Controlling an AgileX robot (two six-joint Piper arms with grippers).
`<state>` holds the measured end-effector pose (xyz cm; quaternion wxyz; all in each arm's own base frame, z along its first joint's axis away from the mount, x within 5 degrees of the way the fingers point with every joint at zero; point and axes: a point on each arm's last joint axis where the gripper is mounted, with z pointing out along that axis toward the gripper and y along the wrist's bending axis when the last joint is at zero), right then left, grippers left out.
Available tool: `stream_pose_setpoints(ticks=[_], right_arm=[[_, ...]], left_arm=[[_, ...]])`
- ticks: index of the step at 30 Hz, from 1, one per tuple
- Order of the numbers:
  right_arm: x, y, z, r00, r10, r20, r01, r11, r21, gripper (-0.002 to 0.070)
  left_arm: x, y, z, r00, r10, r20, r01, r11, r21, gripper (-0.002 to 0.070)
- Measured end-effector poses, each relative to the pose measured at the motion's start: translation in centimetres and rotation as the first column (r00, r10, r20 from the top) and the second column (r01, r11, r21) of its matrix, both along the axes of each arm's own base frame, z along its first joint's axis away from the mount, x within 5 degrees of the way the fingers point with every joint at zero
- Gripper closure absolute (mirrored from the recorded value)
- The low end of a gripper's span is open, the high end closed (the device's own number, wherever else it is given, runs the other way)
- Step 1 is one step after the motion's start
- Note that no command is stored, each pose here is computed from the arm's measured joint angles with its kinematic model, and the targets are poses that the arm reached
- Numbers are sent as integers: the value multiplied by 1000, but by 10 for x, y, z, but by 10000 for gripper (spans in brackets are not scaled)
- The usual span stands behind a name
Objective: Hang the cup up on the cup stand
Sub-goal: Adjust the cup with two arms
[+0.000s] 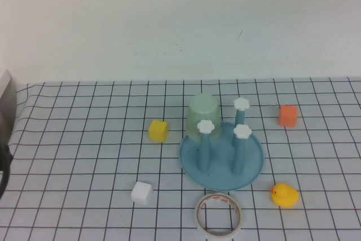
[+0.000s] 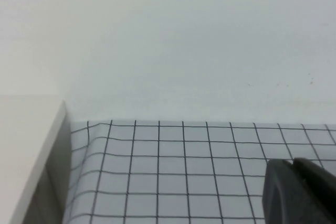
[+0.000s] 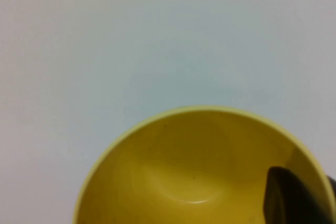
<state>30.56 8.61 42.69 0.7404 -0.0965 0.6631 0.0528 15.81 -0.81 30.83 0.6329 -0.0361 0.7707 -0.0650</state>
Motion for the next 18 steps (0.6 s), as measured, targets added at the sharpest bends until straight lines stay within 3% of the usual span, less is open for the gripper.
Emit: stream_pose_setpoints(ticks=[5, 11, 18], right_arm=[[-25, 50, 10, 986, 154, 65, -157, 986, 52, 656], [-62, 109, 8, 925, 377, 49, -380, 921, 81, 656], [-84, 135, -14, 877, 480, -7, -479, 877, 33, 656]], left_arm=[[0, 0, 1, 1000, -8, 15, 7, 998, 68, 676], [0, 0, 1, 1000, -20, 21, 17, 992, 127, 676], [-1, -15, 1, 993, -120, 22, 116, 983, 141, 676]])
